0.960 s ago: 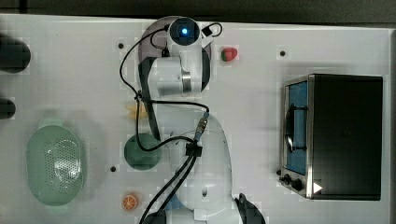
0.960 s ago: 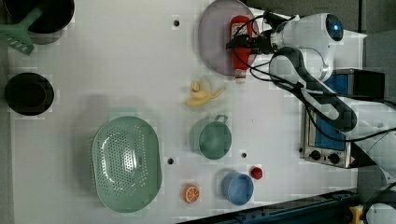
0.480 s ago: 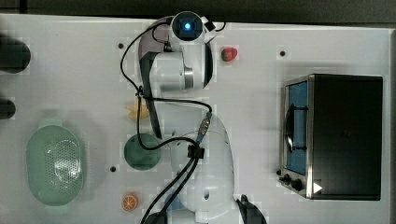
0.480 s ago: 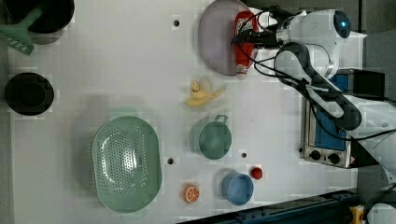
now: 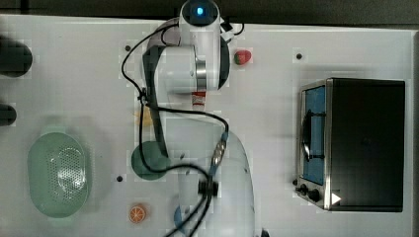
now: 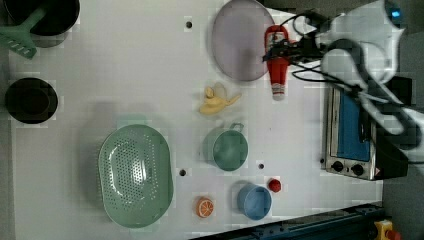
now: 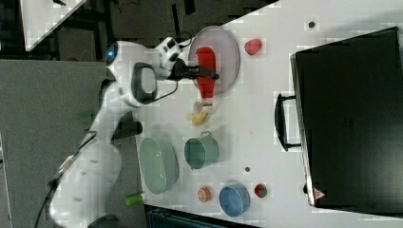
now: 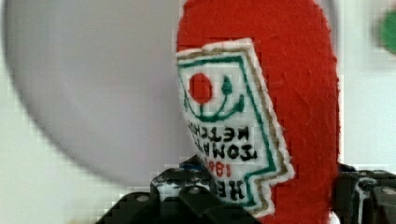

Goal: Pick ketchup from plate and place it on table.

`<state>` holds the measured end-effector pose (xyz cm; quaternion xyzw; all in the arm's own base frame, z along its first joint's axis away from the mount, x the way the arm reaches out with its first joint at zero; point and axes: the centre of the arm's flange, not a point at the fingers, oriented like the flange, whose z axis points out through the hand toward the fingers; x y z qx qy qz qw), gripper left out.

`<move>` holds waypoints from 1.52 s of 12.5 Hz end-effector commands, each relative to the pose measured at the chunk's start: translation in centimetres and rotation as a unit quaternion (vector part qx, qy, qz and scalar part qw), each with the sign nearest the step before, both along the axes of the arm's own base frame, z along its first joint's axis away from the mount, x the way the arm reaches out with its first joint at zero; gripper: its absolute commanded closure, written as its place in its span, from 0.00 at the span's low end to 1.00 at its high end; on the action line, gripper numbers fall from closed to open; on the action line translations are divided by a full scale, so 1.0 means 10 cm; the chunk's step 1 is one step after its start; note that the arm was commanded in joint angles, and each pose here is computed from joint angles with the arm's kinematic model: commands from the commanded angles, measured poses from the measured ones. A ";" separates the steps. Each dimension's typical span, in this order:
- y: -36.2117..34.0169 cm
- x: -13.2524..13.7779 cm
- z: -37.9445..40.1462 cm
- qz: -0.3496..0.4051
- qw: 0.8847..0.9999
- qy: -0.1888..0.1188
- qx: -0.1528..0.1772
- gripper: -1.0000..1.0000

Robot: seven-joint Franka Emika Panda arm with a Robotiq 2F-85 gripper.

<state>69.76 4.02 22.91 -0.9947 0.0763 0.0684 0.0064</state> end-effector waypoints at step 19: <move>-0.87 -1.91 0.45 -0.084 0.996 -0.002 -0.004 0.36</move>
